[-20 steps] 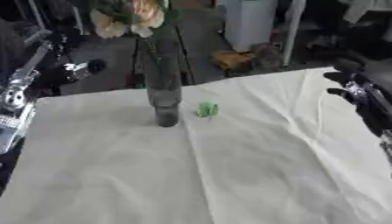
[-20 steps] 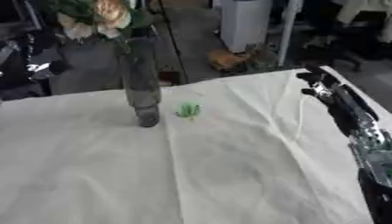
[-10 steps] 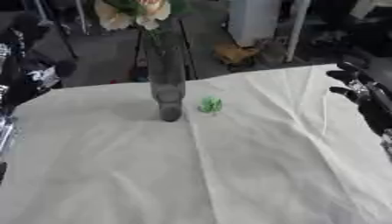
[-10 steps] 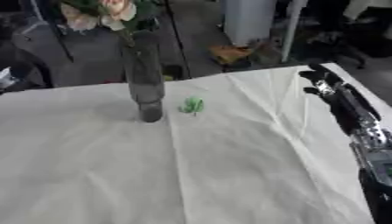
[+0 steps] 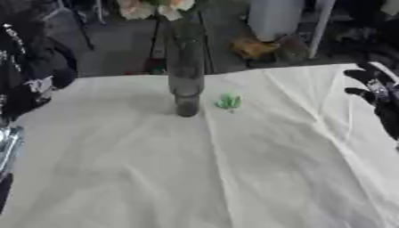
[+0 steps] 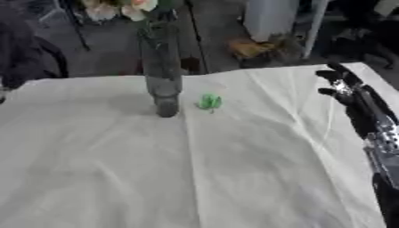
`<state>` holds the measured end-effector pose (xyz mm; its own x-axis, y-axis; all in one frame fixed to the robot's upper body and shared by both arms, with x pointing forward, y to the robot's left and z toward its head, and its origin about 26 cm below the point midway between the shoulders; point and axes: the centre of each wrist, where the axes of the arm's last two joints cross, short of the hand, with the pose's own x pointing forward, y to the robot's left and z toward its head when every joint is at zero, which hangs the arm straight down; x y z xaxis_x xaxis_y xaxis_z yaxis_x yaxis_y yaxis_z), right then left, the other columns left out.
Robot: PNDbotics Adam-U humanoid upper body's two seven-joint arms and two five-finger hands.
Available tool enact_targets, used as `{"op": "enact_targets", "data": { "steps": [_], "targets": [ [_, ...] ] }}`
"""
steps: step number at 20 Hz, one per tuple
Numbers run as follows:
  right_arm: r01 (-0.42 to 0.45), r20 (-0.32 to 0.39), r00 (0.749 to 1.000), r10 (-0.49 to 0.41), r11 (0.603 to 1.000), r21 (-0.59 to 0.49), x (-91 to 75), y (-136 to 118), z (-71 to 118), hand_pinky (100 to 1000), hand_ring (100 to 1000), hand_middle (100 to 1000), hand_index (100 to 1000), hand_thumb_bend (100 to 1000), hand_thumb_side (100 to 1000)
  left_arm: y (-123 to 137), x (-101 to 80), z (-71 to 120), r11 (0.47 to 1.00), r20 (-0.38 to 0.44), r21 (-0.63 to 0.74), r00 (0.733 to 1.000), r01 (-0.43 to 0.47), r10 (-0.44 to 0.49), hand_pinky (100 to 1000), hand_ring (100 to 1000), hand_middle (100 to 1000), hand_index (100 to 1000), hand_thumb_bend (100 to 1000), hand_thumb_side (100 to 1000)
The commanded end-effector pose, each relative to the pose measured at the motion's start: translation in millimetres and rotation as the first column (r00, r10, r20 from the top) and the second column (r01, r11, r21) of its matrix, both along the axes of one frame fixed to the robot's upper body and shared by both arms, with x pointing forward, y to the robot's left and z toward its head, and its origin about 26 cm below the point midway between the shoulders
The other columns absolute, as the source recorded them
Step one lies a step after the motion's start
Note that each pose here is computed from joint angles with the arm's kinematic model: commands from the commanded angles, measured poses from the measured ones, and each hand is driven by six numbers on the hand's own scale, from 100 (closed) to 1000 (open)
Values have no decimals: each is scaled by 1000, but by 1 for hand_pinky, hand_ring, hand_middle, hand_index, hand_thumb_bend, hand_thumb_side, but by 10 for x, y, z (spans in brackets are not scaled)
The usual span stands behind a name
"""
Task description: Arrange flowers into the vase.
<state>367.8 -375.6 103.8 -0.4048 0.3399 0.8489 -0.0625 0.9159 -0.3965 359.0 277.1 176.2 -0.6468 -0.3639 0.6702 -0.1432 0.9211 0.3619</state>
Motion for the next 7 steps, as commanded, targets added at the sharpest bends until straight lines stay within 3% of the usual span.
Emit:
{"op": "enact_targets", "data": {
  "steps": [1, 7],
  "targets": [
    [3, 43, 999, -3, 1000, 3, 2, -23, 142, 844, 996, 833, 999, 100, 776, 11, -35, 83, 1000, 47, -20, 999, 9, -8, 964, 851, 875, 766, 1000, 577],
    [-19, 52, 999, 17, 999, 34, -7, -14, 147, 832, 993, 834, 991, 100, 754, 41, -74, -57, 998, 30, -64, 1000, -3, 5, 964, 841, 867, 760, 1000, 591]
  ]
}}
